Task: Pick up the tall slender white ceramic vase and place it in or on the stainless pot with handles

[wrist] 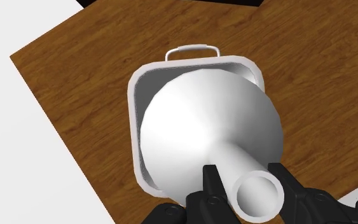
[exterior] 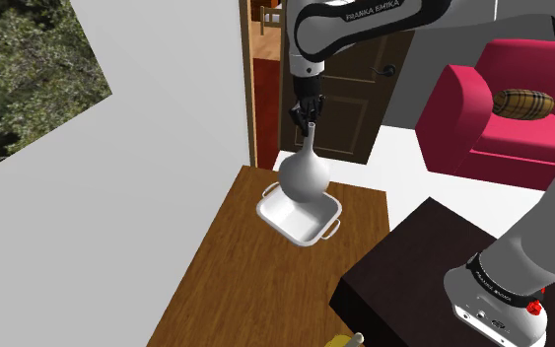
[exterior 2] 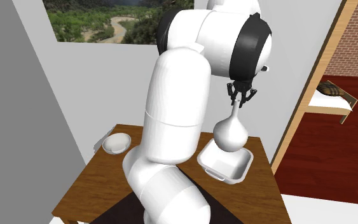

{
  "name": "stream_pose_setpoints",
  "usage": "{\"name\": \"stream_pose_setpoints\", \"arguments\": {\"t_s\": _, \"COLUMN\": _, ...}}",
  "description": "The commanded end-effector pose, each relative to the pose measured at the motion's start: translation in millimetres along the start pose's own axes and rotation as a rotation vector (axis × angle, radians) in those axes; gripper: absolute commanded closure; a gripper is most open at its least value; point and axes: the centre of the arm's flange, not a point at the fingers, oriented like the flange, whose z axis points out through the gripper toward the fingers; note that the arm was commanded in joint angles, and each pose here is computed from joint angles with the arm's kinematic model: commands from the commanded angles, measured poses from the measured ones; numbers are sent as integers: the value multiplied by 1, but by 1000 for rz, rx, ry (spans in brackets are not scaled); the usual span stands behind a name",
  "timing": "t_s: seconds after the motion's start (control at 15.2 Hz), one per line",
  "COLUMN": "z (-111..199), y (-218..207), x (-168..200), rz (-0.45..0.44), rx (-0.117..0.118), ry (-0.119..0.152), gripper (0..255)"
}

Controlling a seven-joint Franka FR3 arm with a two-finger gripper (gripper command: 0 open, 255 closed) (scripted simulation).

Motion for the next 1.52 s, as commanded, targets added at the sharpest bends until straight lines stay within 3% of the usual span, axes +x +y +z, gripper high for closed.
{"name": "stream_pose_setpoints", "arguments": {"t_s": 0.0, "z": 10, "y": 0, "x": 2, "rz": 0, "rx": 0, "ry": 2, "gripper": 255}}
{"name": "stream_pose_setpoints", "arguments": {"t_s": 0.99, "z": 88, "y": 0, "x": 16, "rz": 0, "rx": 0, "ry": 2, "gripper": 255}}
{"name": "stream_pose_setpoints", "arguments": {"t_s": 1.45, "z": 88, "y": 0, "x": 16, "rz": 0, "rx": 0, "ry": 2, "gripper": 255}}
